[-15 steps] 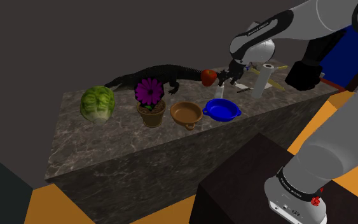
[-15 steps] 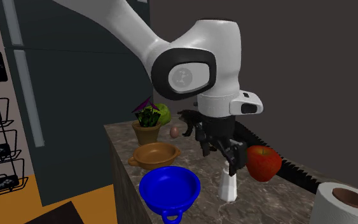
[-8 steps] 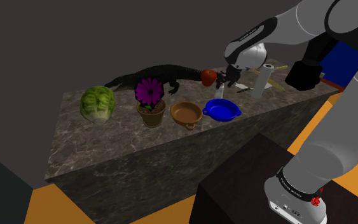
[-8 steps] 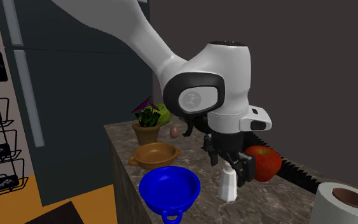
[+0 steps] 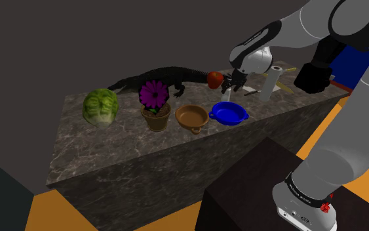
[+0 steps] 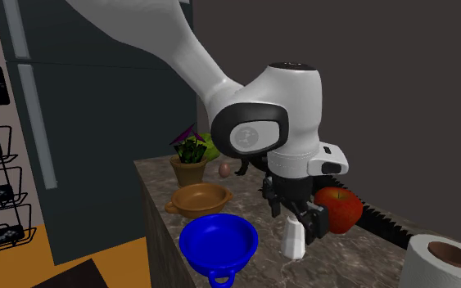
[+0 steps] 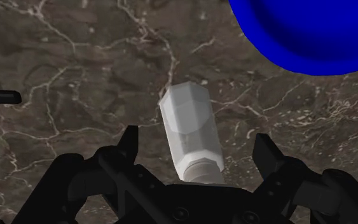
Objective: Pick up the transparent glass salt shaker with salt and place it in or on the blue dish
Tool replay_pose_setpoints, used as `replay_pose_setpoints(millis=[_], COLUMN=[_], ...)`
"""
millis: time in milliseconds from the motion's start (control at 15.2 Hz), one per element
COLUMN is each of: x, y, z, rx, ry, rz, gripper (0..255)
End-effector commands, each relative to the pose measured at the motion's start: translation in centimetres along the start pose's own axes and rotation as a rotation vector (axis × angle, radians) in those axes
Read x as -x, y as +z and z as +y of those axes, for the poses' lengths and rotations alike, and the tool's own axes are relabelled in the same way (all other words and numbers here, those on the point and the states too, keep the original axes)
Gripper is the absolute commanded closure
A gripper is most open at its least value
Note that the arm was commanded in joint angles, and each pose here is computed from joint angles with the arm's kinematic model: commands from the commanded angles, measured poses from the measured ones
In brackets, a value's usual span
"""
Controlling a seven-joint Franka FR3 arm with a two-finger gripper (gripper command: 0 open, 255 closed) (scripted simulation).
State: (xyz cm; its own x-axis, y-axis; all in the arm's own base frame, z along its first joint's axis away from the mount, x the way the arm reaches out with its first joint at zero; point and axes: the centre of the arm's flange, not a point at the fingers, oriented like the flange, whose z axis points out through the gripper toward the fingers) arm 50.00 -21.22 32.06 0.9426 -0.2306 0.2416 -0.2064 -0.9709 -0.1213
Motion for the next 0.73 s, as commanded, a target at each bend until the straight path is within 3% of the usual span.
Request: replay_pose_setpoints(millis=[0, 66, 660], x=[0.0, 0.0, 0.0], y=[0.01, 0.01, 0.01], z=[0.0, 0.0, 0.0], rx=[0.0, 0.0, 0.0], ry=[0.0, 0.0, 0.0], rz=[0.0, 0.0, 0.0], gripper=[0, 255, 255])
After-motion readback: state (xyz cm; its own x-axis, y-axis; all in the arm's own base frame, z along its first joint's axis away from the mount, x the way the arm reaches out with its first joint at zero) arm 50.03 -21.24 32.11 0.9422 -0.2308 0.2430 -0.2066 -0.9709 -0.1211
